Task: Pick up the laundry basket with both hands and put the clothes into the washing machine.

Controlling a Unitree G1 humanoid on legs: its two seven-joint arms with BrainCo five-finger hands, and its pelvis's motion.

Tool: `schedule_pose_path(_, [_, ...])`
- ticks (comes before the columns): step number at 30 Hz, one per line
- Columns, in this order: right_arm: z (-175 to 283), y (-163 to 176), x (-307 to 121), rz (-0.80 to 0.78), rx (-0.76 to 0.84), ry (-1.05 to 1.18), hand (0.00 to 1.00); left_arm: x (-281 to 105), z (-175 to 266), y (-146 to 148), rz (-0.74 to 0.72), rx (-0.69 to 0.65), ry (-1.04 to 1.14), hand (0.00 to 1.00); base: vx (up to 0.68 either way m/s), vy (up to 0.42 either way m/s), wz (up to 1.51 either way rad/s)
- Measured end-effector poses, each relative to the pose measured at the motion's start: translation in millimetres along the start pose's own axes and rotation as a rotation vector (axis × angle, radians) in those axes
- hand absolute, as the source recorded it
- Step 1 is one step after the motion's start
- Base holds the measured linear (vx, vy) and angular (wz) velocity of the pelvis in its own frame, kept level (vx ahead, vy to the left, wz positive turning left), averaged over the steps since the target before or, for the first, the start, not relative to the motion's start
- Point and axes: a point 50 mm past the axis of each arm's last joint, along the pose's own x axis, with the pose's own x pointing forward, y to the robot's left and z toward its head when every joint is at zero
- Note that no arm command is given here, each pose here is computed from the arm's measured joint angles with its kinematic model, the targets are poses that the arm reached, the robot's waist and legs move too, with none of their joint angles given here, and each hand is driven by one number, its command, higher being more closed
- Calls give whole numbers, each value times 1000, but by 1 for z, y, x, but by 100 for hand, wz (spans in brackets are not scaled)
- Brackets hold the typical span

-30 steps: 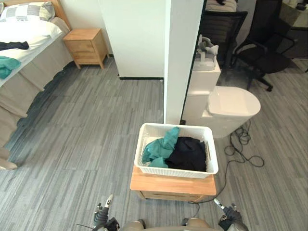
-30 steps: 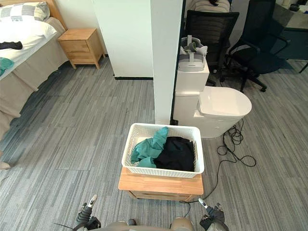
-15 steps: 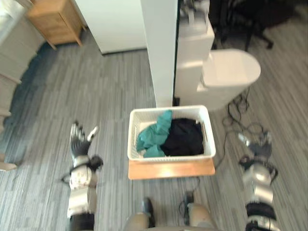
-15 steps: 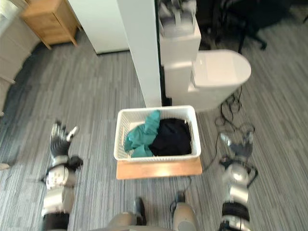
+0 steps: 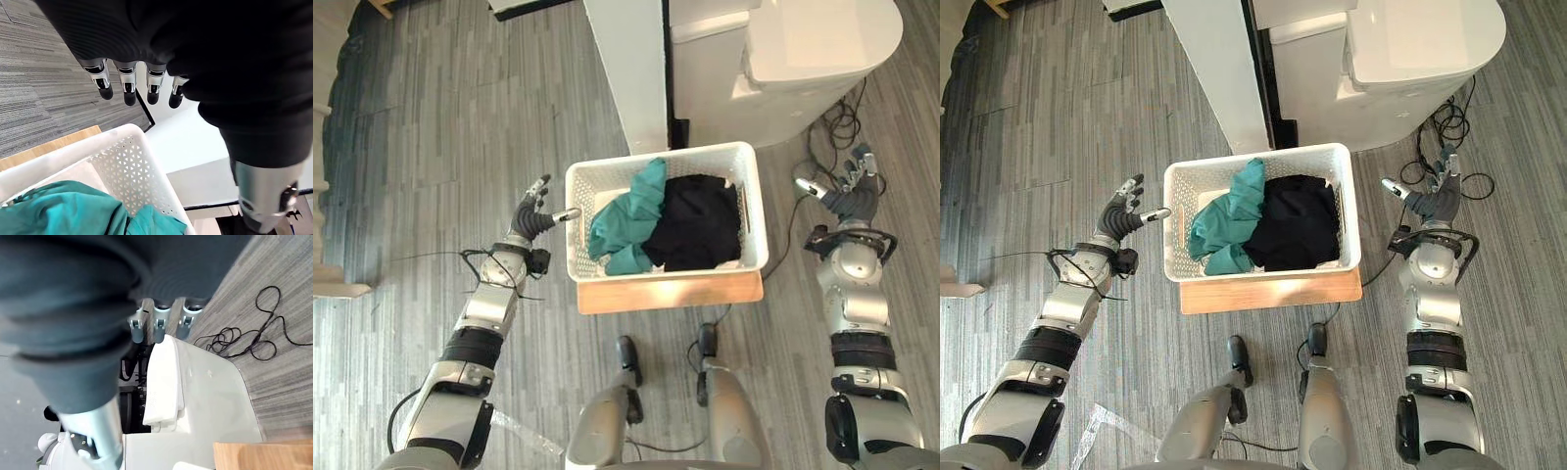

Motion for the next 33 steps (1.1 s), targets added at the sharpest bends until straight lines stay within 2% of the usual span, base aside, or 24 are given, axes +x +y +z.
schedule_pose_path(7, [-11, 9, -13, 105, -48, 28, 0, -17, -6, -1, -12, 70, -3, 0, -45, -16, 2])
schedule_pose_path(11, [-16, 9, -18, 122, -23, 49, 0, -33, -18, 16, 73, 59, 41, 0, -7, -13, 7])
schedule_pose_path(16, [1, 13, -18, 129, 4, -26, 0, -43, -9, 41, 213, 42, -7, 0, 7, -4, 3])
schedule_pose_path(21, [6, 17, -20, 115, 26, -45, 0, -45, -8, 48, 273, 21, -10, 0, 44, -18, 0])
schedule_pose_path(25, [2, 22, -23, 119, 46, -32, 0, -41, -6, 45, 287, -3, -10, 0, 32, -9, 0])
schedule_pose_path(33, [18, 32, -23, 112, 88, -92, 0, -3, 1, 32, 265, -138, 7, 0, 11, -18, 2])
